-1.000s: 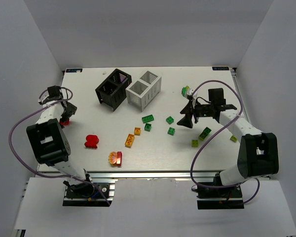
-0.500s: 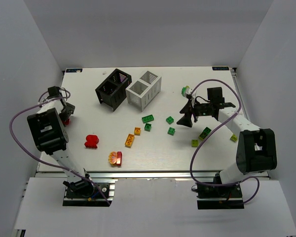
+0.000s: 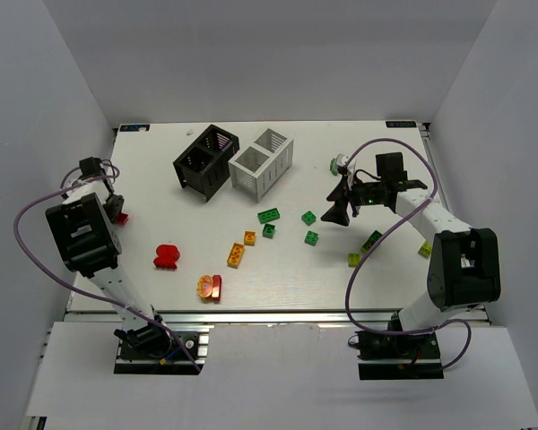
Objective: Sort the legos into containers by color
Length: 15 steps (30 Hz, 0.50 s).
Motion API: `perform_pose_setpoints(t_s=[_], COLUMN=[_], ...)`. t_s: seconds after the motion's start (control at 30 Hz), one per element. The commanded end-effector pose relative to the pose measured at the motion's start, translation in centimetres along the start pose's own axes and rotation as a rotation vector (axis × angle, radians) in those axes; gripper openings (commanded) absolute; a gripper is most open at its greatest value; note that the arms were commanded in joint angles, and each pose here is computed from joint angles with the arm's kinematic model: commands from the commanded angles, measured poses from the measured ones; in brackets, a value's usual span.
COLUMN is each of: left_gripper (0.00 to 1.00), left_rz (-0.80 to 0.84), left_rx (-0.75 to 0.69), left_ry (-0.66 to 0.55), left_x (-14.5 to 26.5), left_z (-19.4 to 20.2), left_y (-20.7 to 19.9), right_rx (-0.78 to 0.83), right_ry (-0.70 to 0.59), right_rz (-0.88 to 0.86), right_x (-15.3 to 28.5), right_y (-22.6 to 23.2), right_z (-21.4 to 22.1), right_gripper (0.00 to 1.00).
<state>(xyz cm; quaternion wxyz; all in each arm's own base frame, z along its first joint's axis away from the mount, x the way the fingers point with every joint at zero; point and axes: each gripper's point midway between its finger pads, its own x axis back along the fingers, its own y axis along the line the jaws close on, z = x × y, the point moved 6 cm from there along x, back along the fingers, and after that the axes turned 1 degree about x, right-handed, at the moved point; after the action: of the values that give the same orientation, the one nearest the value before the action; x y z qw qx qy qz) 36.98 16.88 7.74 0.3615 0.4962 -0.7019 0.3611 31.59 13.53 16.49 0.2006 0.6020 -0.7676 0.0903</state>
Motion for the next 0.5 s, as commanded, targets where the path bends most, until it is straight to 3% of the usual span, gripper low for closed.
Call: perform_pose_setpoints(t_s=[0.0,0.07,0.17,0.47], left_gripper=[0.27,0.11,0.0,0.0], left_rz=[0.068,0.108,0.229,0.752], left_rx=[0.031,0.014,-0.009,-0.157], left_ry=[-0.015,0.012,0.064,0.06], left_x=[0.4,0.5,1.7,11.6], left_z=[-0.9,-0.3,0.9,4.6], left_y=[-1.0,-1.1,-1.5,-5.1], right_rx=[0.042,0.042,0.041,0.045], right_ry=[-0.017,-0.02,-0.027,-0.042], right_rz=[0.014,0.014,0.016,0.022], right_x=[0.8,0.9,1.1,1.6], right_y=[0.3,0.5,0.8,1.3], right_z=[-1.6,-1.7,-2.1,-3.0], right_gripper=[0.79,0.79,0.79,0.79])
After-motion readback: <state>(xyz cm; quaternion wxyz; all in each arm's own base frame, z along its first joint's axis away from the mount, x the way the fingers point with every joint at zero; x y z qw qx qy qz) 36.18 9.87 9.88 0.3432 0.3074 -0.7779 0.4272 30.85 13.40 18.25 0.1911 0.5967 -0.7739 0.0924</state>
